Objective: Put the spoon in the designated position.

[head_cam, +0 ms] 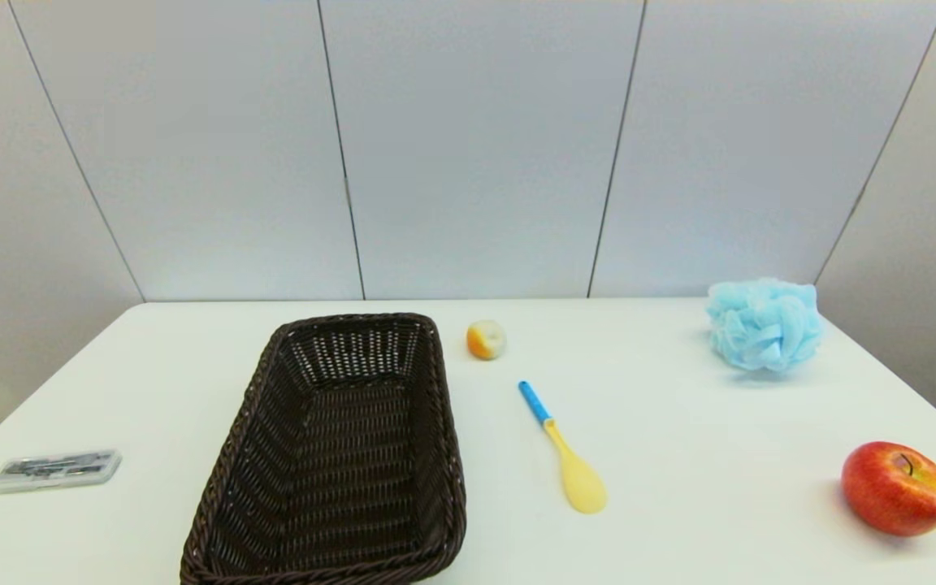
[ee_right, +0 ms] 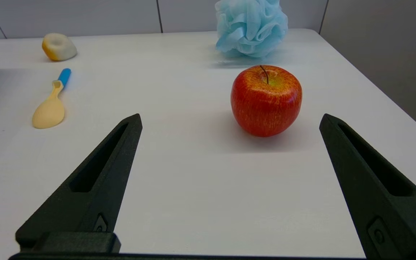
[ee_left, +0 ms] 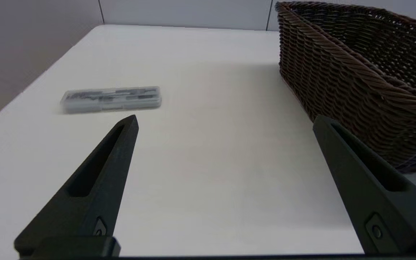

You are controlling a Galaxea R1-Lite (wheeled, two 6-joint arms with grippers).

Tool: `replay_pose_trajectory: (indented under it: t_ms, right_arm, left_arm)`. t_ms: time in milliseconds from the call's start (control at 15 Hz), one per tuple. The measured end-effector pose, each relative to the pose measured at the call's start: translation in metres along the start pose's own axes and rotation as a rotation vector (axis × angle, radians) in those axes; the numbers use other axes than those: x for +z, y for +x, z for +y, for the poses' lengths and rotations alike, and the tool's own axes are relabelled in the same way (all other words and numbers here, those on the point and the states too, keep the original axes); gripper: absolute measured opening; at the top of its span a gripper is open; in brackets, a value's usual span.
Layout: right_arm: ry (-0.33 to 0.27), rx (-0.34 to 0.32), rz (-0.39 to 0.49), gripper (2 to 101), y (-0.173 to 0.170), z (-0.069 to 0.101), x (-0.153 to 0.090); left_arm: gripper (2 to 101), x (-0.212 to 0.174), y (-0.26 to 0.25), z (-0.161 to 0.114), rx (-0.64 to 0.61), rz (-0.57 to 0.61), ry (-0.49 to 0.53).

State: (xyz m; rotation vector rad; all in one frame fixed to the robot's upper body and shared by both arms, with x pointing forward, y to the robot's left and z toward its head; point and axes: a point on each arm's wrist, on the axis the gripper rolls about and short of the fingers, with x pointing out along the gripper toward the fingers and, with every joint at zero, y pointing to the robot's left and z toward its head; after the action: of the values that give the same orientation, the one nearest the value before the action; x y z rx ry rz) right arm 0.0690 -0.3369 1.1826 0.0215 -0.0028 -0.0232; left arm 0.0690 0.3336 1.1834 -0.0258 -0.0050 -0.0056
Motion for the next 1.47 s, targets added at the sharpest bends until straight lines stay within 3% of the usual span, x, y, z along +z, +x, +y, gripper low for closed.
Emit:
replay_pose_trajectory:
  t_ms: [1467]
  right_arm:
    - [0.004, -0.004, 0.0, 97.4, 0.0, -0.0001, 0.0]
  left_arm:
    - [97.8, -0.0006, -0.0001, 0.0001, 0.0, 0.0, -0.003]
